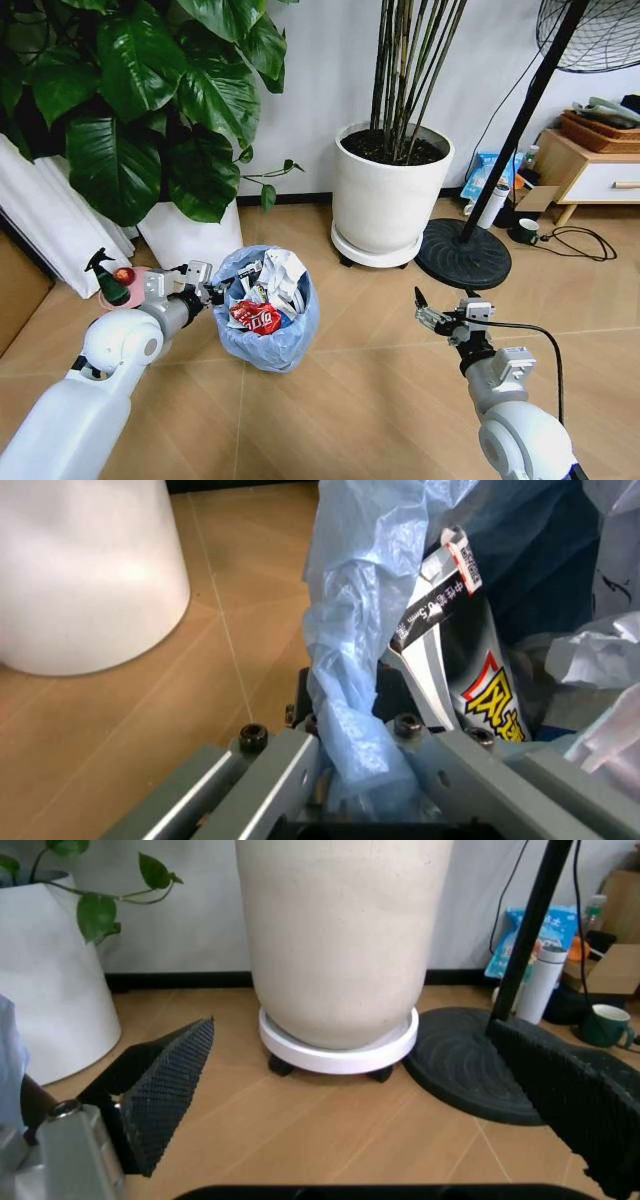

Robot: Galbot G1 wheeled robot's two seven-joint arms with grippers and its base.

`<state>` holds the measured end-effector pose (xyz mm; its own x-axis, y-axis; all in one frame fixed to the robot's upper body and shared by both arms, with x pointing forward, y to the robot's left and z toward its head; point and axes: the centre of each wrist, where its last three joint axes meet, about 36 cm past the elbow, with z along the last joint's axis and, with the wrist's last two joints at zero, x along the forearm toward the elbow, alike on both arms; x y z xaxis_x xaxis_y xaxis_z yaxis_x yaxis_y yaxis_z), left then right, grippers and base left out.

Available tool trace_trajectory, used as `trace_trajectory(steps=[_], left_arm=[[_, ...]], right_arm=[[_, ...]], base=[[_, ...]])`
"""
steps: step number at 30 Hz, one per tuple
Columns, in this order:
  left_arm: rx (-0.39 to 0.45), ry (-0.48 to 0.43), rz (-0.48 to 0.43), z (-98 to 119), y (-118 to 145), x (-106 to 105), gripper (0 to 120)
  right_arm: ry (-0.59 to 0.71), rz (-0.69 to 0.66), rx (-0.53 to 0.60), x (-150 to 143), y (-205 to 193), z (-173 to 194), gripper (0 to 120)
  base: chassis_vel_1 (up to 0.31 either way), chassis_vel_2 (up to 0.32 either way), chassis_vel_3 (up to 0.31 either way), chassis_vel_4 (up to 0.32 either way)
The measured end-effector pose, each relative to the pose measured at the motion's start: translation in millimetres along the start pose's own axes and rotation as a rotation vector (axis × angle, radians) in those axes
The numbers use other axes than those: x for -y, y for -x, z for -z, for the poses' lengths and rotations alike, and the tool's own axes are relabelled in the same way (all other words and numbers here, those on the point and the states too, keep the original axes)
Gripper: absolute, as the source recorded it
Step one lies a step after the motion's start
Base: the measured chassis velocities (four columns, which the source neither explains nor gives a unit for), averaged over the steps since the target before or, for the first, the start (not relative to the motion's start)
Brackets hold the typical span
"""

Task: Pick up the trash bin and place the garbage on the floor into it.

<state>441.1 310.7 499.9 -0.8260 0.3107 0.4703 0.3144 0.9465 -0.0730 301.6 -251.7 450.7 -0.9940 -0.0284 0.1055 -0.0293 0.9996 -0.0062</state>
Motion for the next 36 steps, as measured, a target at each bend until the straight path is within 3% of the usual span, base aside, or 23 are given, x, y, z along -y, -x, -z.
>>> trace_trajectory(steps=[36], left_arm=[[-0.002, -0.01, 0.0, -2.0, 3.5, 1.3, 0]], right_arm=[[-0.012, 0.028, -0.001, -8.9, 2.8, -7.3, 100]], base=[[0.097, -0.104, -0.1, 0.103]])
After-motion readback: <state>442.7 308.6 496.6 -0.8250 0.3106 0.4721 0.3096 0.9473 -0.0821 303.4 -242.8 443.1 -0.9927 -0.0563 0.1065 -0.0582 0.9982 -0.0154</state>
